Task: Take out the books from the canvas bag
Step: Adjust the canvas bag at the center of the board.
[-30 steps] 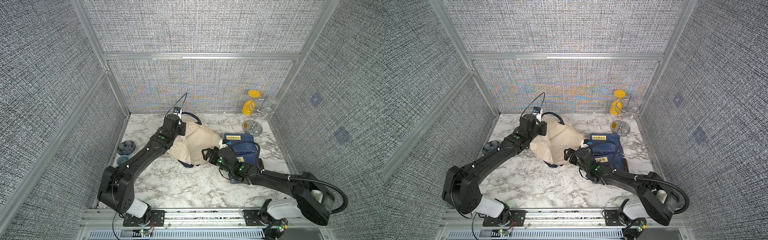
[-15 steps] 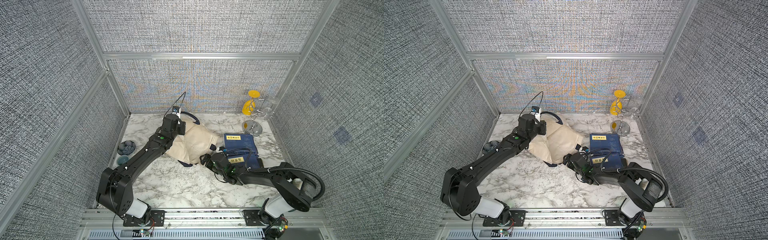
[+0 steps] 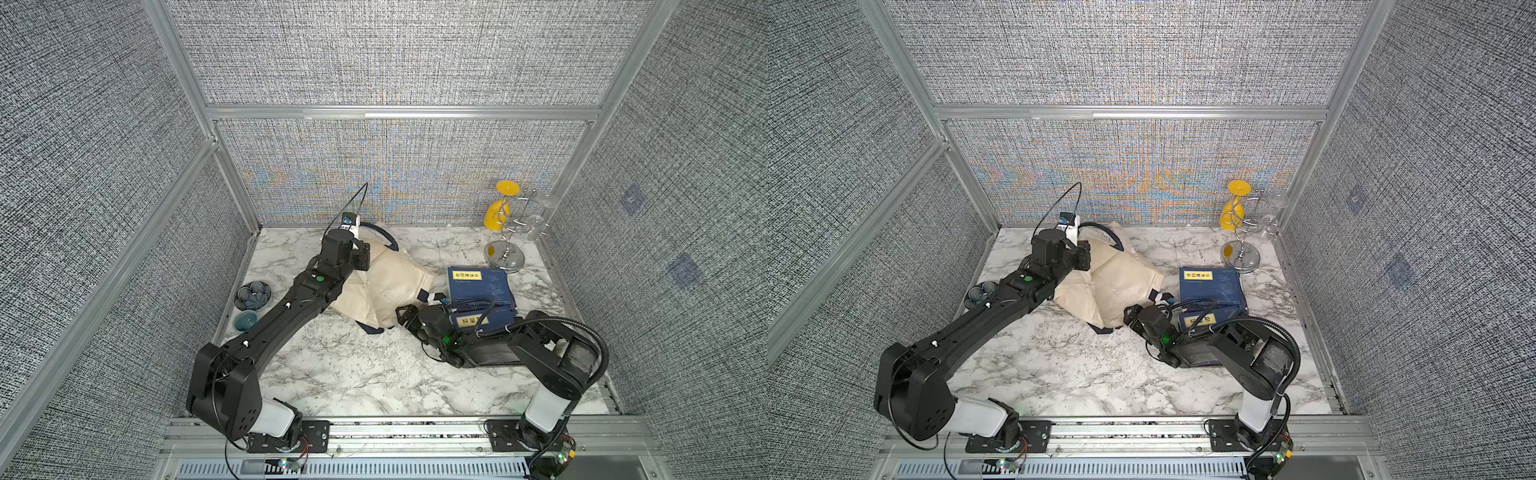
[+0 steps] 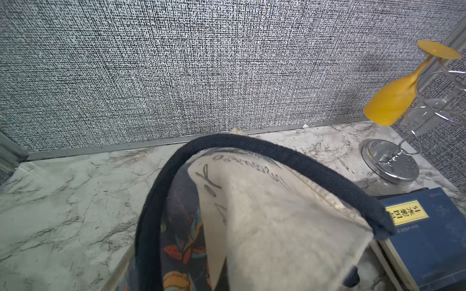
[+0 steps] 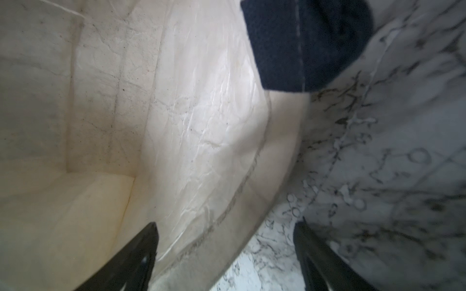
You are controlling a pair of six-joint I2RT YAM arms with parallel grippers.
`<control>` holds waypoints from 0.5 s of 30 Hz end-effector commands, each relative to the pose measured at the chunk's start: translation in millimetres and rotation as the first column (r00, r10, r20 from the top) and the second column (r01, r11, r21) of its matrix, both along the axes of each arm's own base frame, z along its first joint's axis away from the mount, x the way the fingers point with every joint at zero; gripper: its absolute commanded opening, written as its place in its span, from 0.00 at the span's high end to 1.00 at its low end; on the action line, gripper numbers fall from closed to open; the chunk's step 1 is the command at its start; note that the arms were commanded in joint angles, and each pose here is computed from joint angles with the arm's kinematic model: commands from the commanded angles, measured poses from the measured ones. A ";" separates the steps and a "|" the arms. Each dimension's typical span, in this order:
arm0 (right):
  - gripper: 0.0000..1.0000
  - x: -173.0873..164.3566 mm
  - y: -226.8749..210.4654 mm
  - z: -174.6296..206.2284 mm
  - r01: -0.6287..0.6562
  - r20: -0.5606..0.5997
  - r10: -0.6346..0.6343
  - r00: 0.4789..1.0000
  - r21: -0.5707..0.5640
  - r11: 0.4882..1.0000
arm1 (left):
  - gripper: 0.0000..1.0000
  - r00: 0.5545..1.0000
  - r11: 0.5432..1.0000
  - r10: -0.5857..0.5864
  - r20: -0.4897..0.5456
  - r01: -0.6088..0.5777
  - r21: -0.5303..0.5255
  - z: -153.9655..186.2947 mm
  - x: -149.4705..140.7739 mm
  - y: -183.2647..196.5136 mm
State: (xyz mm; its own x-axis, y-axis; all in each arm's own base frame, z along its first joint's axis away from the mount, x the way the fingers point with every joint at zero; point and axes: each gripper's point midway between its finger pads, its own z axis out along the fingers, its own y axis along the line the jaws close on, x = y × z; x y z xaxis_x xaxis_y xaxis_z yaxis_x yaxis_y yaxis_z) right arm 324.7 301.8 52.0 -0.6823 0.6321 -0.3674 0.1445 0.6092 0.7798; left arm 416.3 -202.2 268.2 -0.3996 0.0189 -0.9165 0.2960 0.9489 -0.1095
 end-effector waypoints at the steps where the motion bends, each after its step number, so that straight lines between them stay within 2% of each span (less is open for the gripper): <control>1: 0.16 9.6 5.3 9.7 0.013 0.039 -0.015 0.999 0.040 0.999 | 1.00 0.998 0.999 -0.007 0.059 0.011 -0.053 19.1 2.0 -3.1; 10: 0.20 13.4 10.9 5.9 0.016 0.030 -0.018 0.999 0.067 0.998 | 1.00 0.995 0.996 -0.007 0.103 0.017 -0.090 36.8 -5.2 -0.7; 15: 0.21 8.5 11.4 12.1 0.006 0.045 -0.010 0.999 0.091 0.996 | 1.00 0.979 0.990 -0.002 0.204 0.030 -0.137 62.8 -15.5 5.1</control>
State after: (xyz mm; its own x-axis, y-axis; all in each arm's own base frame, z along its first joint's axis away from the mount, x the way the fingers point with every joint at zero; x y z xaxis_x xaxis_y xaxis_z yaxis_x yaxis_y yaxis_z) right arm 333.9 309.8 53.0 -0.6675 0.6615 -0.3419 0.1396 0.5622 0.8152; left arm 400.6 -197.0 293.2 -0.3365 -0.0459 -0.9406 0.3124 0.9368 -0.1574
